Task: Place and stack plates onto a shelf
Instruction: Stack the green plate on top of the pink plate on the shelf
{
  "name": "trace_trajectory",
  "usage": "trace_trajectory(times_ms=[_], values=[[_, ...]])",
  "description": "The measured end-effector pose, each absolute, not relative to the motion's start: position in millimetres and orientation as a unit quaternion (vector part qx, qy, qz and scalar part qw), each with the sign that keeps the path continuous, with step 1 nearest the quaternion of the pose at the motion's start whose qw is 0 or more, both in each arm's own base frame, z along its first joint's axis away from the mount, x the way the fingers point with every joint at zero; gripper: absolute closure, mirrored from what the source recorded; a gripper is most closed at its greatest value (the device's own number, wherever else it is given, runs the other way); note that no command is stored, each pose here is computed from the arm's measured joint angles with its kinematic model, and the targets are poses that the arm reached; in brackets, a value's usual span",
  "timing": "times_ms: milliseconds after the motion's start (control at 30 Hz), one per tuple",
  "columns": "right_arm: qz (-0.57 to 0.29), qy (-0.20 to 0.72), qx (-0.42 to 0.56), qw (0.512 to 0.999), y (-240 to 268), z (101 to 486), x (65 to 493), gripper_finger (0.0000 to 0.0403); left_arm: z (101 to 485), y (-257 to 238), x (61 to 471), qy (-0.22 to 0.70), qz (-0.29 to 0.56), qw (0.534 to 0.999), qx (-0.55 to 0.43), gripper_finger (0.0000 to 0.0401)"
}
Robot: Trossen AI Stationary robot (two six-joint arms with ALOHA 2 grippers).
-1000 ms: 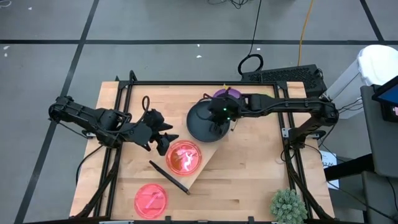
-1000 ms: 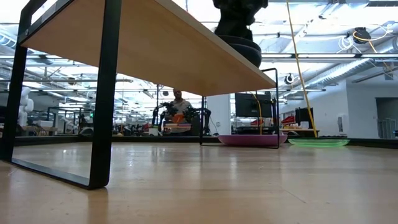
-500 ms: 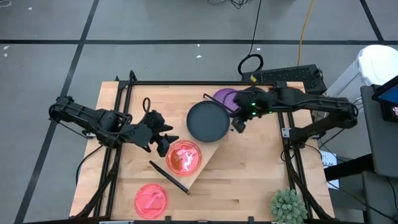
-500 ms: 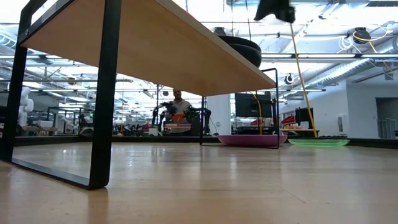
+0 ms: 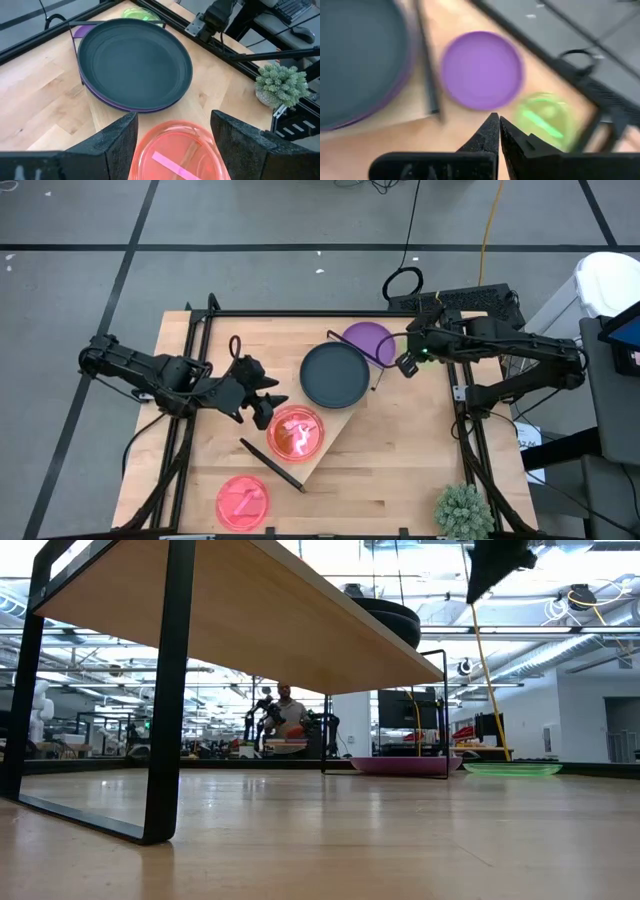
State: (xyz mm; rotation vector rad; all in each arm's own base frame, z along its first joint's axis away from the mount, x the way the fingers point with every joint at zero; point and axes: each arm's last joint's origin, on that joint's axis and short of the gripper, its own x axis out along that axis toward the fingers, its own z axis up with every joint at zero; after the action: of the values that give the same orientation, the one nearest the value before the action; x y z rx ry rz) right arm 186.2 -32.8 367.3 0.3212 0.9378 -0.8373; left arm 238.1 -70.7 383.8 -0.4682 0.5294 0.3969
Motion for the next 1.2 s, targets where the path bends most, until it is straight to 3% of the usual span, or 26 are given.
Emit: trace_trajectory(times_ms=[233,600,1200], values=[[-0.414,0.472,0.144,0.765,-43.0,327.5,177.2,0.0403,378.6,-65.7,243.4,0.27,0.207,0.906,-0.252,0.0146],[-0.41,0.458,0.168,0.771,-43.9,262.6,157.0,0.0398,375.3,-66.2,242.0,0.293,0.199,0.893,-0.277,0.0146],[-0.444,0.481,0.199,0.73,-63.6,188.7,140.0,0.0279,368.8,-57.1,237.2,0.326,0.234,0.875,-0.272,0.0146]])
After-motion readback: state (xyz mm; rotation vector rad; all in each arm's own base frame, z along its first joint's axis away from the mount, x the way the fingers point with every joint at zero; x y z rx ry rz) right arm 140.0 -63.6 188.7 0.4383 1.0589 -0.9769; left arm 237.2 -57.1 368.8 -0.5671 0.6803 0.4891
